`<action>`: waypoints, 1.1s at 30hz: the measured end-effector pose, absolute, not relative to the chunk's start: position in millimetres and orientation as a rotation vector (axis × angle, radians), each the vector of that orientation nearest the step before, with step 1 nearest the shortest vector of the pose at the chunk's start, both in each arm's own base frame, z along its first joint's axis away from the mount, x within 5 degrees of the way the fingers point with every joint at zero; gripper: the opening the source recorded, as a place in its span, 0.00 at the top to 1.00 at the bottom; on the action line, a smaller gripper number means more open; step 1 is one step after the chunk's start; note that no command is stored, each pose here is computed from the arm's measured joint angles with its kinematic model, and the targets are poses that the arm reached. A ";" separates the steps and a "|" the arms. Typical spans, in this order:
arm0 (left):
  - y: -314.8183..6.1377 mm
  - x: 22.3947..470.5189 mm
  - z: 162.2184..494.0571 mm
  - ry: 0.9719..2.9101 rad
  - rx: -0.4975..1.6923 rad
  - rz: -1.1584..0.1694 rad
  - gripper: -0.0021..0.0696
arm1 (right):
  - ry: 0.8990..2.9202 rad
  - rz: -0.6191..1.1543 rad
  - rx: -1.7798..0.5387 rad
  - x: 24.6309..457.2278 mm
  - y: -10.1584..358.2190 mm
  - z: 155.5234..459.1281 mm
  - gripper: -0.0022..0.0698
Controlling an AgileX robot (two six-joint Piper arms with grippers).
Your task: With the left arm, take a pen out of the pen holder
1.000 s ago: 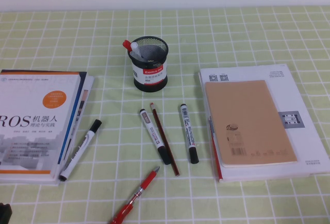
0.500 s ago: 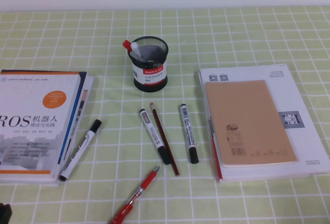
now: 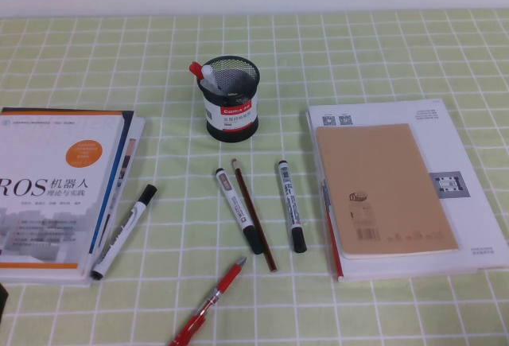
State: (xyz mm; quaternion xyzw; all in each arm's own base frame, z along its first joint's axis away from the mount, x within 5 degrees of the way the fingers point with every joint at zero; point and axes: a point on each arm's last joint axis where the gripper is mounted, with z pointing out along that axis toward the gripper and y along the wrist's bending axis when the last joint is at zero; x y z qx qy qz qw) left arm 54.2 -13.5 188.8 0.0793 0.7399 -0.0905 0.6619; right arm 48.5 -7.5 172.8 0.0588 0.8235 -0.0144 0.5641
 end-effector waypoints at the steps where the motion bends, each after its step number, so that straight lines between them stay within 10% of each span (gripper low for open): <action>1: -13.6 54.5 191.9 1.640 0.174 -0.209 0.97 | 1.938 -0.034 0.138 48.5 -7.5 172.8 0.99; 20: -8.3 38.6 251.6 0.952 0.054 -0.310 0.97 | 1.938 -0.034 0.138 48.5 -7.5 172.8 0.99; 33: -16.7 71.9 286.4 1.205 0.185 -0.135 0.97 | 1.938 -0.034 0.138 48.5 -7.5 172.8 0.99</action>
